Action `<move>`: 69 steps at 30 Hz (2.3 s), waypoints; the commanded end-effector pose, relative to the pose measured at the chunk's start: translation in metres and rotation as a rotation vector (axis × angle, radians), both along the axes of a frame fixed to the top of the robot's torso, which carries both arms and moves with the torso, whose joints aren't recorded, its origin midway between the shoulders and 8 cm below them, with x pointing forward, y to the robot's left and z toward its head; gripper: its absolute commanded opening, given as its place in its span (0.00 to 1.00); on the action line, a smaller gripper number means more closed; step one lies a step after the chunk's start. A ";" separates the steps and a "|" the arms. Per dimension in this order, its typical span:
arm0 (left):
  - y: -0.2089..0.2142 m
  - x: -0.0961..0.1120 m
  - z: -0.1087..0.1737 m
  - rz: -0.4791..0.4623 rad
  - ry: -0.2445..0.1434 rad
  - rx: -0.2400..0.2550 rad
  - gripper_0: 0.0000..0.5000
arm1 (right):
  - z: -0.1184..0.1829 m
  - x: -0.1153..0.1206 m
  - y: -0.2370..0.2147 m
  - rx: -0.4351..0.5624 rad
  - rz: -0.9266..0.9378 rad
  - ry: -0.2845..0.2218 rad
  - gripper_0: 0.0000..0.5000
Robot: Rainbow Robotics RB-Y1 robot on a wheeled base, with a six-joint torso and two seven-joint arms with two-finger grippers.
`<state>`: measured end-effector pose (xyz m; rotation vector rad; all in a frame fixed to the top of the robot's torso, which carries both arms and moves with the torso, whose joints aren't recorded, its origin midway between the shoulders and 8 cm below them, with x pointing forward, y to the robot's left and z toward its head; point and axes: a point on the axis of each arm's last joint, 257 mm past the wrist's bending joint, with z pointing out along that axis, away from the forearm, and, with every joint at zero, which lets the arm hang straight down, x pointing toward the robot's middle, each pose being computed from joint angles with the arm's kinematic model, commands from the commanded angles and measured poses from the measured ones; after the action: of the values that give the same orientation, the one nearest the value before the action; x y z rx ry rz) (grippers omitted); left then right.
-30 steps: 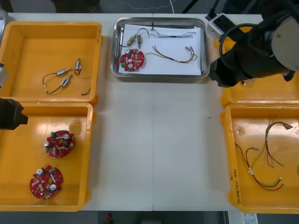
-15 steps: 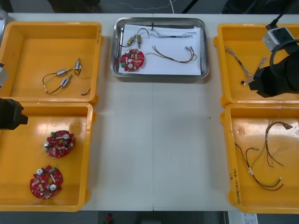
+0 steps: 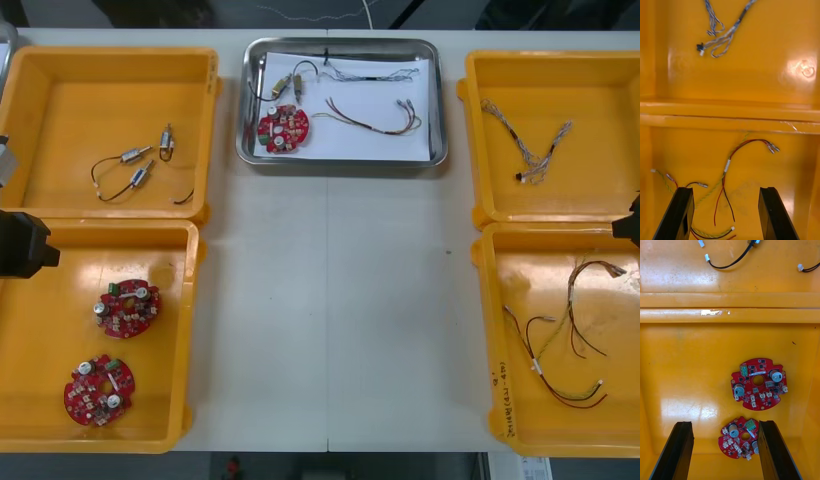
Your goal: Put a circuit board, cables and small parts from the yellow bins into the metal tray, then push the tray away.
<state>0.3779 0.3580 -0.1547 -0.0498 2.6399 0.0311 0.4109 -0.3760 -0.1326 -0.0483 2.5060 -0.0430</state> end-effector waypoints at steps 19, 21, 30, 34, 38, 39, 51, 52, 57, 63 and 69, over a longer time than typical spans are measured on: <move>0.023 -0.004 0.010 -0.024 -0.005 0.081 1.00 | -0.023 -0.045 -0.032 0.007 -0.065 0.085 1.00; 0.023 -0.004 0.010 -0.024 -0.005 0.081 1.00 | -0.029 -0.049 -0.032 0.015 -0.064 0.100 1.00; 0.023 -0.004 0.010 -0.024 -0.005 0.081 1.00 | -0.032 -0.052 -0.028 0.032 -0.064 0.112 1.00; 0.023 -0.004 0.010 -0.024 -0.005 0.081 1.00 | -0.036 -0.054 -0.027 0.031 -0.059 0.122 1.00; 0.023 -0.004 0.010 -0.024 -0.005 0.081 1.00 | -0.037 -0.054 -0.027 0.029 -0.060 0.124 1.00; 0.023 -0.004 0.010 -0.024 -0.005 0.081 1.00 | -0.037 -0.054 -0.027 0.029 -0.060 0.124 1.00; 0.023 -0.004 0.010 -0.024 -0.005 0.081 1.00 | -0.037 -0.054 -0.027 0.029 -0.060 0.124 1.00; 0.023 -0.004 0.010 -0.024 -0.005 0.081 1.00 | -0.037 -0.054 -0.027 0.029 -0.060 0.124 1.00; 0.023 -0.004 0.010 -0.024 -0.005 0.081 1.00 | -0.037 -0.054 -0.027 0.029 -0.060 0.124 1.00; 0.023 -0.004 0.010 -0.024 -0.005 0.081 1.00 | -0.037 -0.054 -0.027 0.029 -0.060 0.124 1.00; 0.023 -0.004 0.010 -0.024 -0.005 0.081 1.00 | -0.037 -0.054 -0.027 0.029 -0.060 0.124 1.00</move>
<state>0.3779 0.3580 -0.1548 -0.0499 2.6400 0.0312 0.3621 -0.3904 -0.1810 -0.0026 2.6476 0.0243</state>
